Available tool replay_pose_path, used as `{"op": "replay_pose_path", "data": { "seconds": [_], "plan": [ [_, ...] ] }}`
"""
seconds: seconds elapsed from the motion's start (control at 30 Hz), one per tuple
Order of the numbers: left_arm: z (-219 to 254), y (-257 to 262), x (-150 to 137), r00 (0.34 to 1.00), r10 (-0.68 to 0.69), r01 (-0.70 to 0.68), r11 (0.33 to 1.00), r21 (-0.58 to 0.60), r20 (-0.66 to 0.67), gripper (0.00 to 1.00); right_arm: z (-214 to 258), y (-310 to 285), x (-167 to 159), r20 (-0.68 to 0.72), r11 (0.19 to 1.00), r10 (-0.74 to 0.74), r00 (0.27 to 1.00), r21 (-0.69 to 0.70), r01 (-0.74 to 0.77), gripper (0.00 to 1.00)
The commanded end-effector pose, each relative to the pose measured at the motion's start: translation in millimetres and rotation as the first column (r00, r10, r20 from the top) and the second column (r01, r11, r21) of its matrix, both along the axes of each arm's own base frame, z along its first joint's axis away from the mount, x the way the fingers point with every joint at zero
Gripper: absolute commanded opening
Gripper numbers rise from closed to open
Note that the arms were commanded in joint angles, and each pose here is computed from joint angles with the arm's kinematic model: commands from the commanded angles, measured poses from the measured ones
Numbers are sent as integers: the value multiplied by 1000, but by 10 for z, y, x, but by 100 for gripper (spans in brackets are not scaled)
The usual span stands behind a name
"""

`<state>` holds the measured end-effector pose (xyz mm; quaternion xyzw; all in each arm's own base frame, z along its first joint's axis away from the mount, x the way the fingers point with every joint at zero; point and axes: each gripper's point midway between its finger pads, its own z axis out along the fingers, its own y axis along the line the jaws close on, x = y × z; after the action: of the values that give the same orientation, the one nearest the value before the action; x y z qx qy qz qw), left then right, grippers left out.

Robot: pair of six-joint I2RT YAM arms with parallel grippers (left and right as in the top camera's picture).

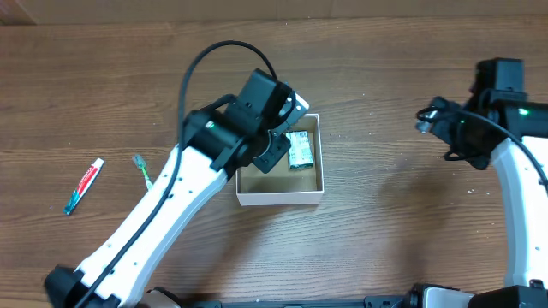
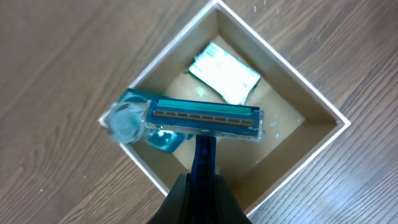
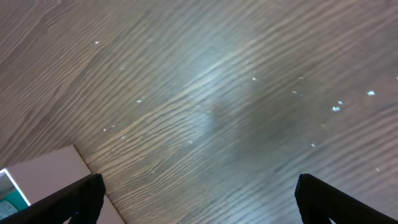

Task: Pack container
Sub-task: 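Move the razor over the box and drop it inside, then grasp the green toothbrush with the left gripper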

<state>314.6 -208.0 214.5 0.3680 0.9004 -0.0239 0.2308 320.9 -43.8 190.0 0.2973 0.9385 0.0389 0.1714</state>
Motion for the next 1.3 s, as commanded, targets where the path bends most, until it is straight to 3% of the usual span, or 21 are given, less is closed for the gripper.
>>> {"op": "replay_pose_path", "data": {
  "seconds": [0.0,0.4,0.53,0.63,0.7,0.8,0.87,0.93,1.03,1.13,1.17,1.27],
  "plan": [
    [-370,-126,13,994,-55,58,998,27,-94,4,21,35,-11,10,1000,-6,1000,30,6,100],
    [-1466,-254,48,949,-48,106,980,171,-310,4,20,30,-13,9,1000,-7,1000,27,7,100],
    [-1482,-278,25,948,-55,114,978,174,-314,22,20,30,-14,9,1000,-7,1000,27,7,100],
    [-1380,-256,46,962,-44,105,971,216,-268,52,19,30,-14,9,1000,-7,1000,27,7,100],
    [-1262,-252,40,970,-50,108,965,238,-240,61,19,30,-14,9,1000,-7,1000,27,7,100],
    [-792,-297,-48,981,-50,90,973,214,-186,68,17,30,-15,8,1000,5,1000,23,-5,100],
    [-298,-251,-80,994,12,6,986,166,-113,72,17,30,-15,8,1000,10,1000,21,-11,100],
    [310,-52,-73,990,140,-140,987,75,9,100,18,29,-14,9,1000,11,1000,20,-11,100],
    [701,239,-76,962,262,-261,965,-23,82,100,18,29,-14,9,1000,12,1000,20,-12,100],
    [924,823,-103,873,483,-475,874,-98,74,100,17,29,-15,8,1000,14,1000,19,-14,100],
    [942,1050,-124,816,576,-569,815,-114,50,100,18,29,-14,8,1000,14,1000,19,-14,100],
    [873,2018,-303,460,886,-886,453,-102,-62,100,18,29,-14,8,1000,14,1000,19,-14,100]
  ]
}}
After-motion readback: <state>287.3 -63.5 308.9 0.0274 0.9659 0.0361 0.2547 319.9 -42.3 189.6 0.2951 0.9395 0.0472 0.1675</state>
